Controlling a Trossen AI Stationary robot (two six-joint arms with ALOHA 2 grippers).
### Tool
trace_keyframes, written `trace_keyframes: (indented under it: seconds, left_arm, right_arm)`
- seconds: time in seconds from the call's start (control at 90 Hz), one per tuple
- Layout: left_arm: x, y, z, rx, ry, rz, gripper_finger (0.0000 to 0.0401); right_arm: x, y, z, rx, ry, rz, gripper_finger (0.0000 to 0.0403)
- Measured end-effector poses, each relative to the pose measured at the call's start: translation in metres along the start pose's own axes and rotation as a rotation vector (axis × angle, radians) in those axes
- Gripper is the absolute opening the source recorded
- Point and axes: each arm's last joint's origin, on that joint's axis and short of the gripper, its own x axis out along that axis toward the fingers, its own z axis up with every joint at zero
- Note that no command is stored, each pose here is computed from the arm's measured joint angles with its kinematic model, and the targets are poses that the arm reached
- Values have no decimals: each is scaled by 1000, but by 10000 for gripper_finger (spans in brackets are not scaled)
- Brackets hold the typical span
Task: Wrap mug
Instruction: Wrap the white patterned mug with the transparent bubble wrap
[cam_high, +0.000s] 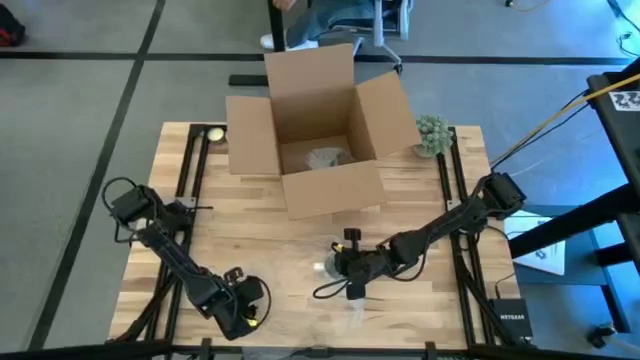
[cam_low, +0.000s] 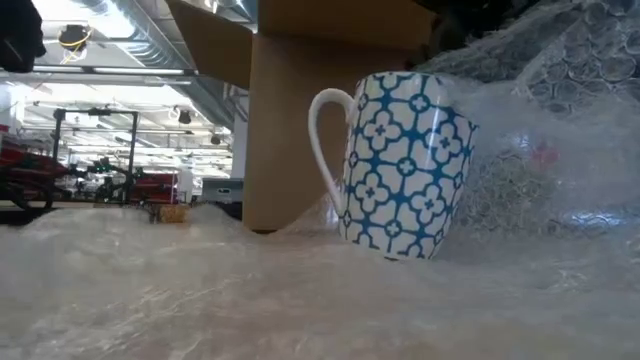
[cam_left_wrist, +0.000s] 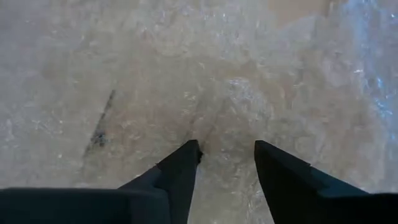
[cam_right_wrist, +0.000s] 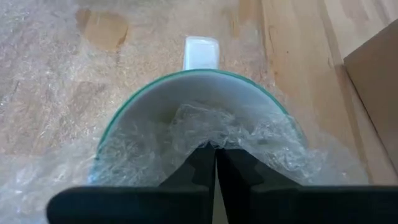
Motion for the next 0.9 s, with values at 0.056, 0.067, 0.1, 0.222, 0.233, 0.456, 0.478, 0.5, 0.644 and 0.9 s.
trace_keyframes:
  seconds: [0.056, 0.067, 0.1, 0.222, 0.233, 0.456, 0.478, 0.5, 0.644, 0.9]
  left_arm:
    - [0, 0, 1, -4, 5, 0, 110]
    - [0, 1, 1, -6, 5, 1, 105]
    - [1, 1, 1, -10, 8, 1, 88]
    - [-2, 0, 2, -20, 10, -10, 17]
    - [-2, -1, 2, -23, 9, -11, 14]
    - [-32, 8, 7, -41, -71, 31, 0]
    - [-36, 8, 8, -45, -87, 32, 0]
    - [-40, 9, 9, -47, -105, 35, 0]
    - [-61, 12, 19, -44, -243, 22, 0]
    - [-85, 14, 36, -18, -427, 3, 0]
  right_arm:
    - [0, 0, 0, 0, 0, 0, 1]
    - [0, 0, 0, 0, 0, 0, 1]
    - [0, 0, 0, 0, -1, 0, 1]
    - [0, 0, 0, 6, -6, -7, 1]
    - [0, 0, 0, 9, -6, -7, 1]
    - [0, 0, 2, 97, -24, -17, 1]
    - [0, 0, 3, 104, -31, -18, 1]
    - [0, 0, 4, 110, -41, -17, 1]
    - [2, -6, 10, 152, -85, -8, 1]
    - [4, -11, 13, 174, -102, -17, 1]
